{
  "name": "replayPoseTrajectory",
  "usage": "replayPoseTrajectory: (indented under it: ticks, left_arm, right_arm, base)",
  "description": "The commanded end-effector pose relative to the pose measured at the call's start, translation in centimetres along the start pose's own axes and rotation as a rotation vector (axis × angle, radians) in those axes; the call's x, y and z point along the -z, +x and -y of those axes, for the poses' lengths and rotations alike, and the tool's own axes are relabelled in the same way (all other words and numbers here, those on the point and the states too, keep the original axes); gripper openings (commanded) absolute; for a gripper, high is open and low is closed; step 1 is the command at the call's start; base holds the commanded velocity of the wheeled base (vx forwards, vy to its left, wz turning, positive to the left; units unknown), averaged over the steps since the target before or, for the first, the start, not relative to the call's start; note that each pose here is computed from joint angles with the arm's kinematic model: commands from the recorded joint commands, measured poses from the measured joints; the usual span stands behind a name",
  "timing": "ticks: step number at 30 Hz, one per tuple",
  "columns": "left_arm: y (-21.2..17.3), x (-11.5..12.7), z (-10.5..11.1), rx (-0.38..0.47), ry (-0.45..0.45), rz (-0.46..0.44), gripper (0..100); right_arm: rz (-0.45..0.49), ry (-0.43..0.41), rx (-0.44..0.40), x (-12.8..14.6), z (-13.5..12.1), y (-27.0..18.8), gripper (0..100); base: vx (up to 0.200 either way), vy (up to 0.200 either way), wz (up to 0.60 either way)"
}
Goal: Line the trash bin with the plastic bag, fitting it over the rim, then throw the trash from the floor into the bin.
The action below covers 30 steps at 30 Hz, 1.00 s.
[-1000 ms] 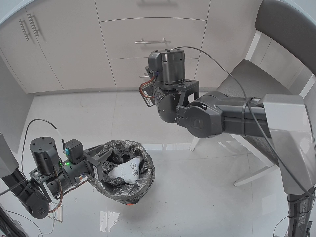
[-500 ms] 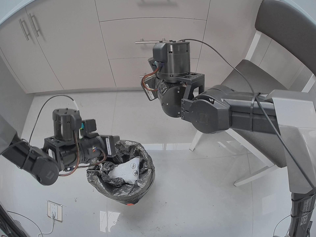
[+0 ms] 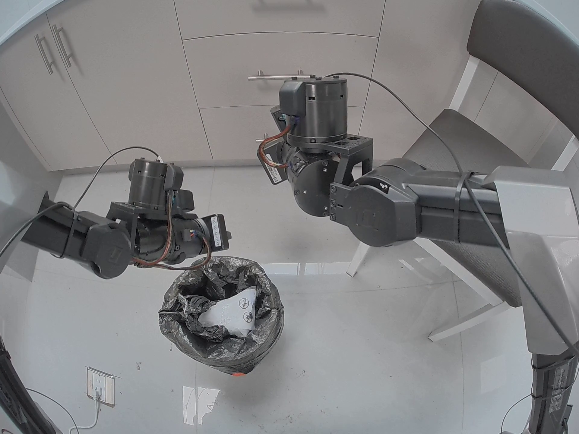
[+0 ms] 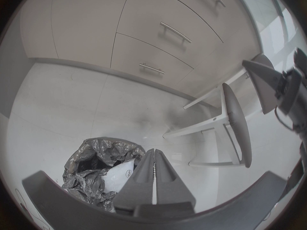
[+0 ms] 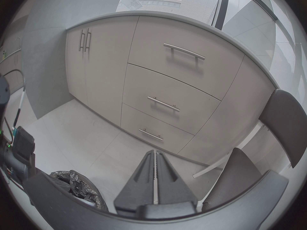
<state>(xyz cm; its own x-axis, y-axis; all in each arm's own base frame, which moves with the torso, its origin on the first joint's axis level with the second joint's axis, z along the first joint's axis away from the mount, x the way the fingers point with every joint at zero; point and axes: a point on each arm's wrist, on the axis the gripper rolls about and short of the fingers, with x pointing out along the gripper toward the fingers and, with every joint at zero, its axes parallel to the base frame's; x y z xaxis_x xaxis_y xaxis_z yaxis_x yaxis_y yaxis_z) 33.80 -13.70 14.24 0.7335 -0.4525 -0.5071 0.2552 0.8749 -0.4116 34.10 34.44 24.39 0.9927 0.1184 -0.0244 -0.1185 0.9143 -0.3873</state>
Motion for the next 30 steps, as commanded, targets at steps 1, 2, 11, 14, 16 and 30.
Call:
replayPoseTrajectory:
  ticks: [1,2,11,14,16,30]
  left_arm:
    - [1.8,-1.2,0.1,-0.006,-0.042,-0.007,0]
    - [2.3,-1.0,-0.1,-0.01,-0.045,-0.015,0]
    - [5.1,1.3,-1.5,-0.053,-0.057,-0.101,0]
    - [6.1,2.2,-2.1,-0.07,-0.057,-0.133,0]
    - [7.0,3.0,-2.6,-0.083,-0.059,-0.162,0]
    - [11.6,7.4,-5.1,-0.137,-0.025,-0.267,0]
  right_arm:
    - [-0.002,-0.001,0.002,0.6,-0.5,0.4,0]
    - [-0.002,-0.002,0.003,0.7,-0.5,0.6,0]
    - [0.011,0.011,0.018,0.8,-0.2,0.9,0]
    - [0.006,0.01,0.023,1.1,-0.2,1.2,0]
    - [0.004,0.008,0.024,1.3,-0.3,1.4,0]
    - [0.019,0.022,0.033,1.2,-0.2,1.5,0]
  base:
    - [0.0,0.0,0.0]
    - [0.0,0.0,0.0]
    - [0.0,0.0,0.0]
    - [0.0,0.0,0.0]
    - [0.0,0.0,0.0]
    - [0.0,0.0,0.0]
